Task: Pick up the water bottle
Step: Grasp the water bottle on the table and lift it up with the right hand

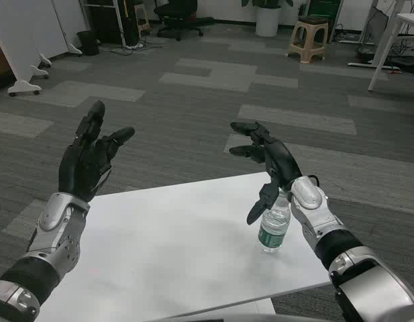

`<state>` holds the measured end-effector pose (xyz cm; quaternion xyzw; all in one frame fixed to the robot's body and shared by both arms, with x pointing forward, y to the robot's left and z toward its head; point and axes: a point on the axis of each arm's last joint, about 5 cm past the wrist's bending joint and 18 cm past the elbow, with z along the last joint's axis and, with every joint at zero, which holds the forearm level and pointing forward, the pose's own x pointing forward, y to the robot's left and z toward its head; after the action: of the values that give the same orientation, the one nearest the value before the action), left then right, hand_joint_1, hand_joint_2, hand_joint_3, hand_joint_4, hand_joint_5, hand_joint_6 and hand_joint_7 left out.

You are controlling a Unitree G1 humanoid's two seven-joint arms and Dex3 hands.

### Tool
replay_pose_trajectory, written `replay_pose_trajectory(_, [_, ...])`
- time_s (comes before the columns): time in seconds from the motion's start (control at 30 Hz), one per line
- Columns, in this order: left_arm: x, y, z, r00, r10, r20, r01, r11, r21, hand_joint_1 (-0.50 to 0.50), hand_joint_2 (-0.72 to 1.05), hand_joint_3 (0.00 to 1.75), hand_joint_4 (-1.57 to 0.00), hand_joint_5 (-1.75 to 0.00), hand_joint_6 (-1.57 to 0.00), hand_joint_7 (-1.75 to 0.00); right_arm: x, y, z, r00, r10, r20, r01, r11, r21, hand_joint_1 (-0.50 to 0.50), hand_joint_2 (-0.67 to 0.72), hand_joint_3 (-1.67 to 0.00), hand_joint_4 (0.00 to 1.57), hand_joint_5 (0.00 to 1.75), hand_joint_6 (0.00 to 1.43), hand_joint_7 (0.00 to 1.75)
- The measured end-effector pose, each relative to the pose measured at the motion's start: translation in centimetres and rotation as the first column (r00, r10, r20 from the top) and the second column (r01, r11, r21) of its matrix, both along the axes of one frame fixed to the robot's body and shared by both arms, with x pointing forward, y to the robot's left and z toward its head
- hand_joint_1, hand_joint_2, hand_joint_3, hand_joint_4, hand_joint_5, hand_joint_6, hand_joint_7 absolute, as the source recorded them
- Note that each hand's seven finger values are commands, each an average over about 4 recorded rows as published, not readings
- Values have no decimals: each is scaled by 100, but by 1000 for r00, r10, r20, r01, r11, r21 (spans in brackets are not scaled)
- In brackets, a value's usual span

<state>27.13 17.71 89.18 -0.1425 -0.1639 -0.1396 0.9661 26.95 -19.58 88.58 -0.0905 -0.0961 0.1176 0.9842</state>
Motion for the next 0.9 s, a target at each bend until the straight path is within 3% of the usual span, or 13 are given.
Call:
replay_pose_trajectory(0.2, [-34, -11, 18, 1000, -7, 23, 7, 1000, -13, -49, 105, 39, 0, -103, 0, 0, -10, 30, 182, 991, 50, 127, -54, 998, 27, -46, 34, -12, 2, 0, 0, 0])
replay_pose_trajectory(0.9, [-41, -6, 10, 1000, -5, 20, 5, 1000, -14, -49, 105, 39, 0, -103, 0, 0, -10, 30, 182, 991, 50, 126, -54, 998, 27, -46, 34, -8, 3, 0, 0, 0])
